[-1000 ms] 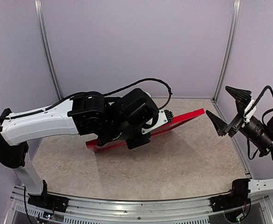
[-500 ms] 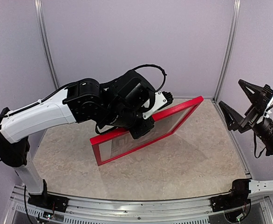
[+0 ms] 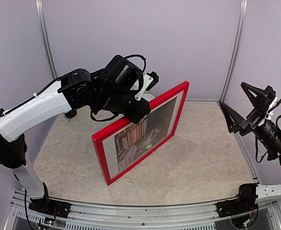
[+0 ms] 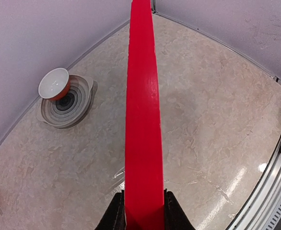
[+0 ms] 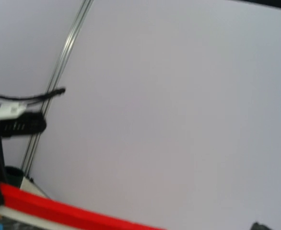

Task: Put the photo into the frame
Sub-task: Turn over the photo frame.

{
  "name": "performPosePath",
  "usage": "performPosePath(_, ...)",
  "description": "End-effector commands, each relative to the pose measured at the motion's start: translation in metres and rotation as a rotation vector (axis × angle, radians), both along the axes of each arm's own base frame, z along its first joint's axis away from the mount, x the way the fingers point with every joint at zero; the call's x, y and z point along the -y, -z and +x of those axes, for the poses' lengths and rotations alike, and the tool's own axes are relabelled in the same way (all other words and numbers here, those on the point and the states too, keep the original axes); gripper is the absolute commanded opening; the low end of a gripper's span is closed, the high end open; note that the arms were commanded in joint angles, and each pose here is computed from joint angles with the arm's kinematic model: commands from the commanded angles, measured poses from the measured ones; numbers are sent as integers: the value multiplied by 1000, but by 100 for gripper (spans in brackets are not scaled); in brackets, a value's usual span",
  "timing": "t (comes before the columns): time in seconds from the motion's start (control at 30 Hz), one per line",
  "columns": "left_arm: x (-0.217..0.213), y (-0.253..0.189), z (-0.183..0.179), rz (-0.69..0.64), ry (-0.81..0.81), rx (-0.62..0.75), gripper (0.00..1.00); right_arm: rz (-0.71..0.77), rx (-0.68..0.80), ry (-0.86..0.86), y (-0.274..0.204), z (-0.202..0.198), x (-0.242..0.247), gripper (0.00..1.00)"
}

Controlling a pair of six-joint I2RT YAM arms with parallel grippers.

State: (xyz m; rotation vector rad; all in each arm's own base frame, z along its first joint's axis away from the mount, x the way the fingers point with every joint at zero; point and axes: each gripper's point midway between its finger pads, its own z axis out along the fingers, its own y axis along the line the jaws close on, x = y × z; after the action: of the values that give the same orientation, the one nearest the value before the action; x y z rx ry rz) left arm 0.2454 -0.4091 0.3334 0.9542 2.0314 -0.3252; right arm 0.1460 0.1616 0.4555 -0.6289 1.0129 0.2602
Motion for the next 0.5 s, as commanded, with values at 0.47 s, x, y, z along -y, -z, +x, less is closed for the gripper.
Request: performPosePath(0.47,-94,-56,34,-517,-318,-54,0,199,-376,176,88,72,-32,99)
